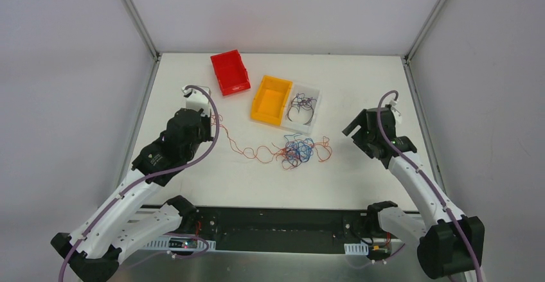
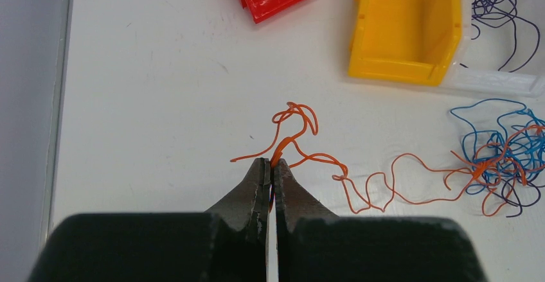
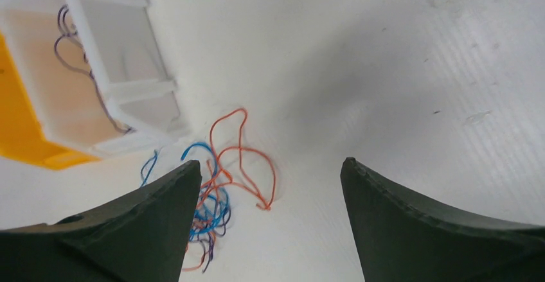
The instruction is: Untangle the cables
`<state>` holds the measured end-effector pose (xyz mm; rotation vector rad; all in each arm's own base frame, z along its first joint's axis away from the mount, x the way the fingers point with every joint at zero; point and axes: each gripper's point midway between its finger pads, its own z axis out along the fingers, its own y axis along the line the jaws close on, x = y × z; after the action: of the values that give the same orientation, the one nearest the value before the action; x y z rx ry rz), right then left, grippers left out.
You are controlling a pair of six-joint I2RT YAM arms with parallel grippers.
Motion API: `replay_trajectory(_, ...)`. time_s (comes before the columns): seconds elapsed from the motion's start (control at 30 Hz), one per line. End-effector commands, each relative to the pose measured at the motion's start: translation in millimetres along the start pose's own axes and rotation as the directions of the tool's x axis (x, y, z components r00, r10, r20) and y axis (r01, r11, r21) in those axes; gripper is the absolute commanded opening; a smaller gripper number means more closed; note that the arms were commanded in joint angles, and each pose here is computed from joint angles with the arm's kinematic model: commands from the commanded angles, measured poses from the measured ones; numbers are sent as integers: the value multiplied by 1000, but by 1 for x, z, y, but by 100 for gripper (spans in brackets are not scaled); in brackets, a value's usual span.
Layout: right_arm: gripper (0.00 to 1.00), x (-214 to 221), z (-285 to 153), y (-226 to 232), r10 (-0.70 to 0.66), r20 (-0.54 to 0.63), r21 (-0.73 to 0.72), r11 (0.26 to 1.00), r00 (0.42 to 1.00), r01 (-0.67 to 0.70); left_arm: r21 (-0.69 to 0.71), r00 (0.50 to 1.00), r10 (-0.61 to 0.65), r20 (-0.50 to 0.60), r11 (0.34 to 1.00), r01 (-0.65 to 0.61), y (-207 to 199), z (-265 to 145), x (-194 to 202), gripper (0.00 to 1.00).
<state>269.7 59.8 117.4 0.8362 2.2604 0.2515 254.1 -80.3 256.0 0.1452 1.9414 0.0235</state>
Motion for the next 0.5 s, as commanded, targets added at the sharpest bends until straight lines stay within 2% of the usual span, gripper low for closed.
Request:
replay_trajectory(0.0,78,33,-14,36,-63,-179,-215,976,982,24,31,1000,4,15,1000,-4,-3,-1,-4,0)
replay_trajectory(0.07,74,51,-15,53,-158,-204,-282,955,966,96,39,1000,7,10,999,-7,-5,0,-3,0)
replay_trajectory(0.23,74,89,-22,91,-407,-196,-371,873,892,317,45,1000,11,6,999,-11,-6,0,-1,0)
replay_trajectory(0.33,75,95,-13,95,-485,-194,-311,855,853,415,42,1000,7,10,999,-7,-5,-1,-2,1)
replay_trajectory(0.4,76,91,-6,93,-493,-183,-240,862,851,447,40,1000,4,12,999,-5,-4,-2,-2,6)
replay_trajectory(0.43,77,87,-3,90,-481,-173,-202,872,860,447,41,1000,3,13,999,-3,-4,-3,-2,12)
replay_trajectory(0.47,77,82,-1,87,-472,-159,-171,878,867,447,41,1000,1,13,999,-2,-4,-4,-2,23)
